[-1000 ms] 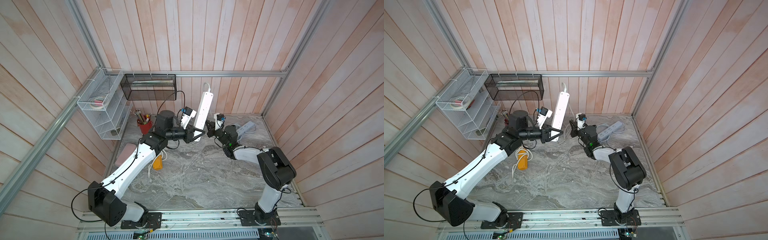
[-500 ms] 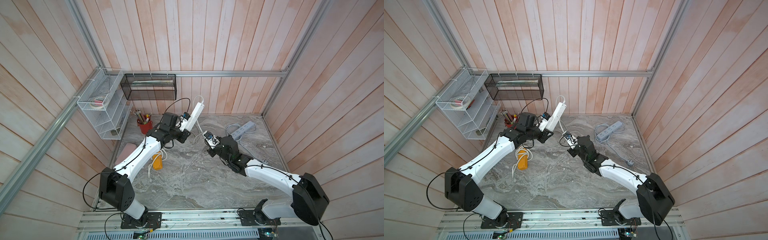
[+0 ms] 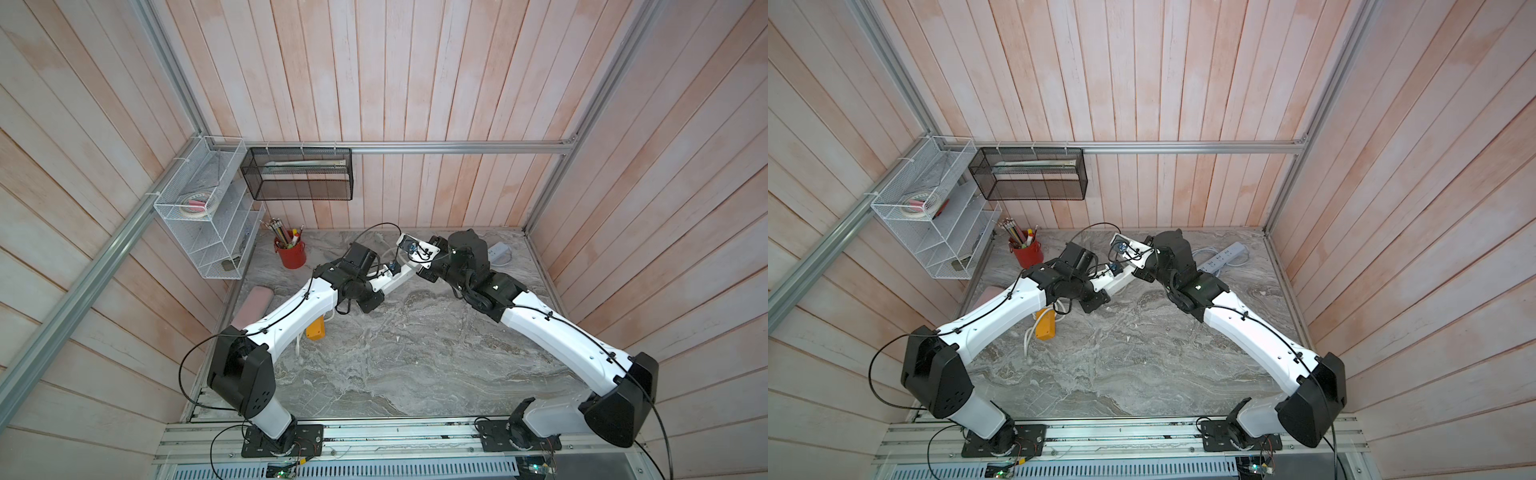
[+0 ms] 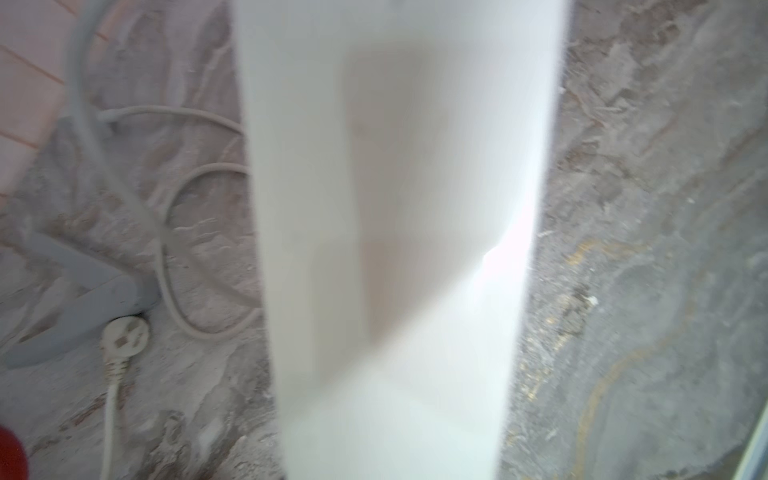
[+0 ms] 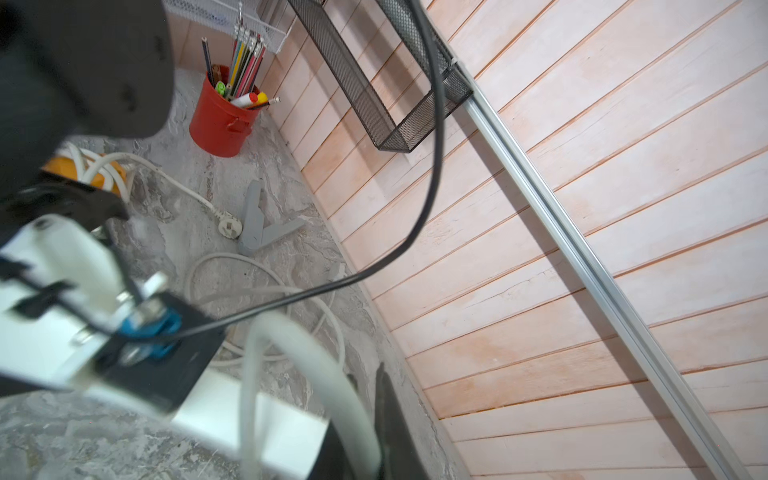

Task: Wrap the cord around the power strip
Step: Wrap the power cord around the power strip.

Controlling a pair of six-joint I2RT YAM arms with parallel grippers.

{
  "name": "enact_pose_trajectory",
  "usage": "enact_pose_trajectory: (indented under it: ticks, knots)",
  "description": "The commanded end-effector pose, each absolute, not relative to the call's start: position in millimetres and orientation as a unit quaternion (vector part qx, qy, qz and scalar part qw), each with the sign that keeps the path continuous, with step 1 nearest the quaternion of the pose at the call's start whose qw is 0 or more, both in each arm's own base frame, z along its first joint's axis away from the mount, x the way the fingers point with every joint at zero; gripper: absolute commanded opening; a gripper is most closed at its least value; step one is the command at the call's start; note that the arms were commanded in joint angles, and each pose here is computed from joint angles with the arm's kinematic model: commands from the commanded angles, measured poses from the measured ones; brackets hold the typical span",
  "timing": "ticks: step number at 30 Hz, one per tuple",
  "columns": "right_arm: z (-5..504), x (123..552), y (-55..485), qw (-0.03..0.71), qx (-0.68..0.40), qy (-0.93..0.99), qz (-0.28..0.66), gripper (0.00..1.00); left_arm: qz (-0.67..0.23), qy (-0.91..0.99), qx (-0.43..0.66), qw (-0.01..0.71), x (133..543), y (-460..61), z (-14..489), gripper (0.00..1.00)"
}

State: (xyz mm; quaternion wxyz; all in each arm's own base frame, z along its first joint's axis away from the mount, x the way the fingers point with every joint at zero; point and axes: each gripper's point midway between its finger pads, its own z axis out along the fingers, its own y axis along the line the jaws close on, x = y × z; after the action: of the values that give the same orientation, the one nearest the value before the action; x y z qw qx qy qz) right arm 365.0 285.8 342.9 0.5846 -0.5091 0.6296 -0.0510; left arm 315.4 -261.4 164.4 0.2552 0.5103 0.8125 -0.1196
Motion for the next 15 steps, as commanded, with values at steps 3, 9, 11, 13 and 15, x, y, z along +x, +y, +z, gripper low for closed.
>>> enact_pose_trajectory:
  ticks: [3,9,11,13,15]
  knots:
    - [360.1,398.4,265.8,0.571,-0.521,0.63,-0.072,0.0,-0.167,0.773,0.573,0.215,264.5,-272.1,159.9,0.06]
    - [335.3,413.5,253.3,0.532,-0.526,0.664,-0.002,0.0,-0.217,0.728,0.602,0.244,240.3,-280.4,184.9,0.04]
    - [330.7,414.8,253.7,0.525,-0.524,0.669,0.043,0.0,-0.244,0.691,0.614,0.292,233.3,-291.8,207.3,0.02]
    - [330.9,413.3,257.8,0.522,-0.526,0.665,0.096,0.06,-0.269,0.66,0.621,0.327,226.8,-300.7,230.1,0.0]
    - [332.6,414.1,260.1,0.527,-0.514,0.658,0.158,0.14,-0.294,0.632,0.621,0.359,223.4,-308.7,253.5,0.0]
